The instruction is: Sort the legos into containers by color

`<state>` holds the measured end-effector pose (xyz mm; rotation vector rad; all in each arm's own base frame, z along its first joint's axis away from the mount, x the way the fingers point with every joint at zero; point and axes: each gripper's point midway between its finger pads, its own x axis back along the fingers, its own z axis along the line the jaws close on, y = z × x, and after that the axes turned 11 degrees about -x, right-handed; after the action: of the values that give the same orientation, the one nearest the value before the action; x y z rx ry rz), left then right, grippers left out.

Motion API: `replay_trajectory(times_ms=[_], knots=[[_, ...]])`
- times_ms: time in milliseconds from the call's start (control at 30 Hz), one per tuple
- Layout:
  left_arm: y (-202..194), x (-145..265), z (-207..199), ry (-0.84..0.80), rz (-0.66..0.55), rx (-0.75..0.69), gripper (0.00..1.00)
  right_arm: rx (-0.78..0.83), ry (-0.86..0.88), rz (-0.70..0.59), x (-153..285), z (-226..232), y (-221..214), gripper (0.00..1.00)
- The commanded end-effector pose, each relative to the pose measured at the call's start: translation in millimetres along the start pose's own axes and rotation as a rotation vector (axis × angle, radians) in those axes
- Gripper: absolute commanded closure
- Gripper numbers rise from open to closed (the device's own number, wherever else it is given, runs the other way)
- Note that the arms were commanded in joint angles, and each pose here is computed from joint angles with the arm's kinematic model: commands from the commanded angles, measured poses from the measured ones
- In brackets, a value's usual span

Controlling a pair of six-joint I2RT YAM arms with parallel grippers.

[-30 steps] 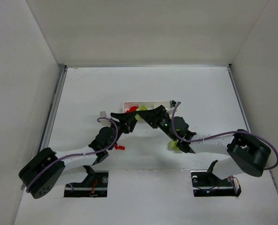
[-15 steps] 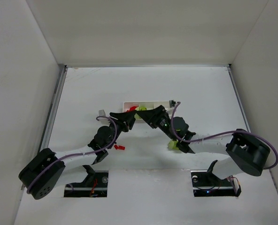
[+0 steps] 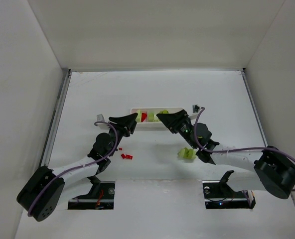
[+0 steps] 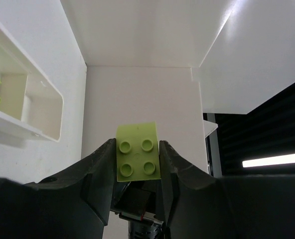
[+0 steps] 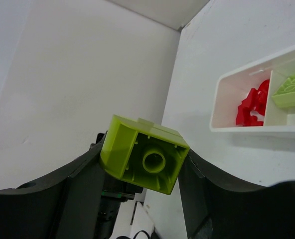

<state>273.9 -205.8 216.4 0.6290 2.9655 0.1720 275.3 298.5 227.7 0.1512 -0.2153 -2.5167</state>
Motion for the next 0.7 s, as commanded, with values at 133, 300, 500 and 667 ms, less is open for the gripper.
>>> replay_trajectory(times_ms=[133, 300, 500, 667], knots=[[-0.6, -4.1, -8.8, -0.037, 0.003, -0.069, 0.83, 0.102, -0.026, -0.015, 2.6, -2.1, 8.2, 0.53], [-13.6, -25.6, -11.4, -0.018, 0.039, -0.231, 0.81, 0.176, -0.079, -0.041, 11.0, -13.4, 19.3, 0.53], [-32.0, -67.4, 12.5, 0.112, 0.098, -0.434, 0.77, 0.285, -0.179, -0.066, 27.0, -35.3, 30.2, 0.53], [-47.2, -99.0, 36.0, 0.185, 0.146, -0.458, 0.77, 0.302, -0.192, -0.073, 35.9, -40.2, 33.5, 0.53]])
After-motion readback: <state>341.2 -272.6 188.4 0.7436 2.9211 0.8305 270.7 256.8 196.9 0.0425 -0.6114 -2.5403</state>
